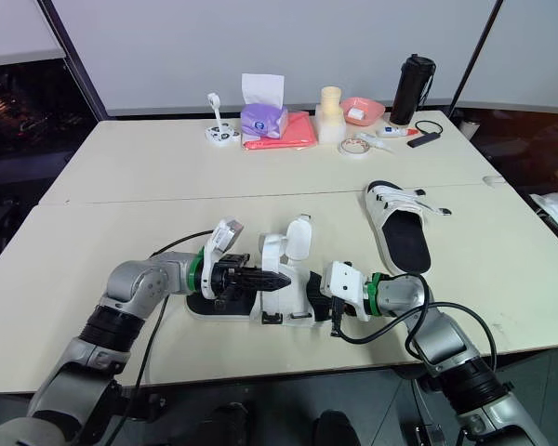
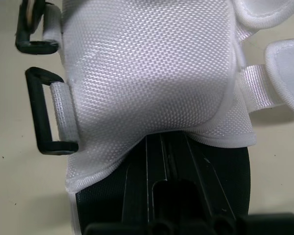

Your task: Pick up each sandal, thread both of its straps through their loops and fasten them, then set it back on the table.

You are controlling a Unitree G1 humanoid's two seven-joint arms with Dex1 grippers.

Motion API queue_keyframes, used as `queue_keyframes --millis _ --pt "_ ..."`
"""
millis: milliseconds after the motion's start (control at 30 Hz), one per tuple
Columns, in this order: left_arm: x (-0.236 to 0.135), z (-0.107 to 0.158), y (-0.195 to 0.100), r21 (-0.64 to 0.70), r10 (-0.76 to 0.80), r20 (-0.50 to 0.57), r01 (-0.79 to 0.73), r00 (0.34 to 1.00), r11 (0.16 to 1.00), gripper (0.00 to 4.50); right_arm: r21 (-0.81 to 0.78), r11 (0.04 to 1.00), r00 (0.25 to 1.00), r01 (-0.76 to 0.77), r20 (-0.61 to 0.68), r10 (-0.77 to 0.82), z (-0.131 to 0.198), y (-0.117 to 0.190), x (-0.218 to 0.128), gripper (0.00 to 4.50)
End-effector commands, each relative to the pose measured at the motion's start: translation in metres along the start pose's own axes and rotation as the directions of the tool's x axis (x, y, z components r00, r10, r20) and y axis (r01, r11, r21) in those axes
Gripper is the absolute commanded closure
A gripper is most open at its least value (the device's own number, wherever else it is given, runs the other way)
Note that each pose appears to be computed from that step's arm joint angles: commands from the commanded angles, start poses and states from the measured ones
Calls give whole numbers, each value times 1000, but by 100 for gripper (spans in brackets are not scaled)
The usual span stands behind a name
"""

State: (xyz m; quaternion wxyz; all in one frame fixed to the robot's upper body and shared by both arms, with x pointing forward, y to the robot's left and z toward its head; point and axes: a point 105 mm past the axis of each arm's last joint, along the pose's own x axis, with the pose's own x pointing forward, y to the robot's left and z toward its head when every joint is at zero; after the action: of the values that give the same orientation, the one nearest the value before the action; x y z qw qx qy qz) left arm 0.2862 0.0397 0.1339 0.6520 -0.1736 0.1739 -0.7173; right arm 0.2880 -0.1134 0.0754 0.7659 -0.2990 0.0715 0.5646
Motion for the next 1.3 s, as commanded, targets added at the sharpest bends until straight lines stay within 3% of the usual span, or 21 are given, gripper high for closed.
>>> queue_keyframes --millis 33,367,600,867,1300 --pt "8 3 1 94 15 5 -15 1000 995 448 117 990 980 -76 -177 96 -49 30 1 450" --pt "11 18 5 269 53 58 -67 997 961 448 116 990 980 -80 -175 99 -49 30 2 450" --pt "3 14 -7 234 -7 12 4 1000 972 448 119 990 980 -80 -174 100 -49 30 2 450" --pt "3 26 -15 177 -36 62 24 997 984 448 119 989 980 -85 -171 105 -48 32 4 450" --pt "3 15 -11 218 -5 28 -1 1000 976 448 117 990 980 -84 -172 104 -48 31 5 450"
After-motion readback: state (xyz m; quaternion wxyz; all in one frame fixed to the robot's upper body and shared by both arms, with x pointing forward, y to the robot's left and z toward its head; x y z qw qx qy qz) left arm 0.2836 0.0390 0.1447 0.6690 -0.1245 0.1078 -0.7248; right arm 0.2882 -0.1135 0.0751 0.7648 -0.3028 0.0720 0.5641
